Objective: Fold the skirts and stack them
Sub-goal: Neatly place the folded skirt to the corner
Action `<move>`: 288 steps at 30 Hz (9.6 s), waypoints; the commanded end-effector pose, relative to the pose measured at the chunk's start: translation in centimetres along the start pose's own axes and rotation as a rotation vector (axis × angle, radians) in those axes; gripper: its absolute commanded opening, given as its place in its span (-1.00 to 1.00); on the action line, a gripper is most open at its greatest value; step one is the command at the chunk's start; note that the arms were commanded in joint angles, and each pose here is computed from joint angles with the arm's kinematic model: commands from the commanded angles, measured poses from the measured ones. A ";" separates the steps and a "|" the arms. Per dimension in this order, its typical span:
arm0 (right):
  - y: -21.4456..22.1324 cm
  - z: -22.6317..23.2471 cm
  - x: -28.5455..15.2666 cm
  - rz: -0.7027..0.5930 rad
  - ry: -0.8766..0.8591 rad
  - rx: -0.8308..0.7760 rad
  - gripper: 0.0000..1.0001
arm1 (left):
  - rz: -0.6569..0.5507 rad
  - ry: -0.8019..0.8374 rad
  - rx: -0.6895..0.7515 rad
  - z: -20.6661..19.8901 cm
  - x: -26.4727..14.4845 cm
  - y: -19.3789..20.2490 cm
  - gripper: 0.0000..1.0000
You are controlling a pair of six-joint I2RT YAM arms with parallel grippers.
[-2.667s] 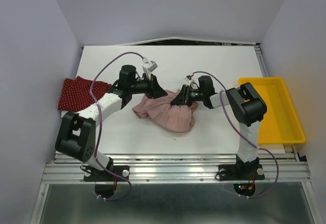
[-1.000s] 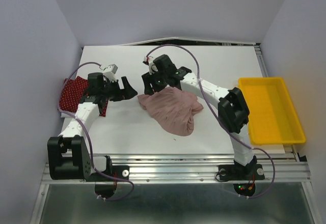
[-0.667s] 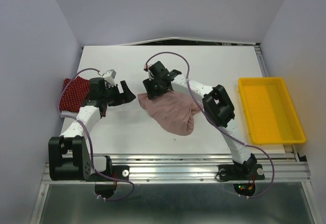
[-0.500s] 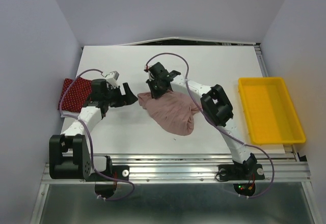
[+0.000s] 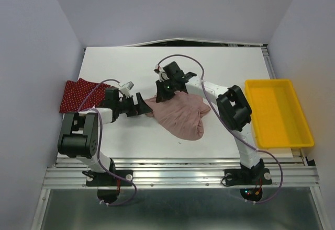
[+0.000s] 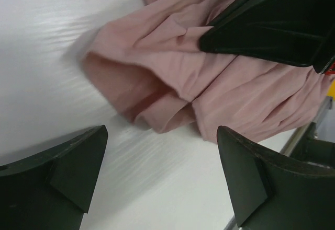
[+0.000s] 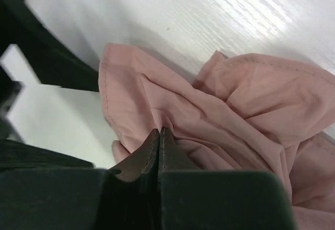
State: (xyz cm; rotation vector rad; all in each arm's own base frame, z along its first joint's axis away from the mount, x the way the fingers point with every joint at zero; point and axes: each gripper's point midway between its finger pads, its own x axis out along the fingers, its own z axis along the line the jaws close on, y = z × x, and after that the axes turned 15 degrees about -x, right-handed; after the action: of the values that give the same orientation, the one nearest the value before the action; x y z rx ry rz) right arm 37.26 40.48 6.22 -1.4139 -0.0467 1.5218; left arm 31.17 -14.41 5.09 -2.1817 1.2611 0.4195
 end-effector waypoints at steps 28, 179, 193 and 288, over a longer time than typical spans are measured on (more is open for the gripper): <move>-6.6 2.7 -5.2 -0.252 -0.206 0.048 -0.99 | 0.026 0.072 -0.175 -2.9 9.2 3.2 -0.12; -18.8 18.6 10.6 -0.942 -0.150 -0.225 -0.99 | -0.671 -1.025 0.718 7.0 -30.2 -23.1 -1.00; -17.8 15.9 13.1 -0.987 -0.013 -0.212 -0.70 | -0.524 -1.167 0.553 17.2 -30.6 -21.8 -1.00; 10.6 -9.7 -26.1 -0.330 0.302 0.169 1.00 | -0.185 -0.269 0.803 -14.0 -1.8 -10.1 0.97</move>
State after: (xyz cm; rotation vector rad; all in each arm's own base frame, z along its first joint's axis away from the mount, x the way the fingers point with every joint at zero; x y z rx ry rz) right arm 34.57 11.38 18.08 -1.4716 0.0600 0.9193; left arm 39.39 -14.00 22.02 -1.4138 0.8451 0.1183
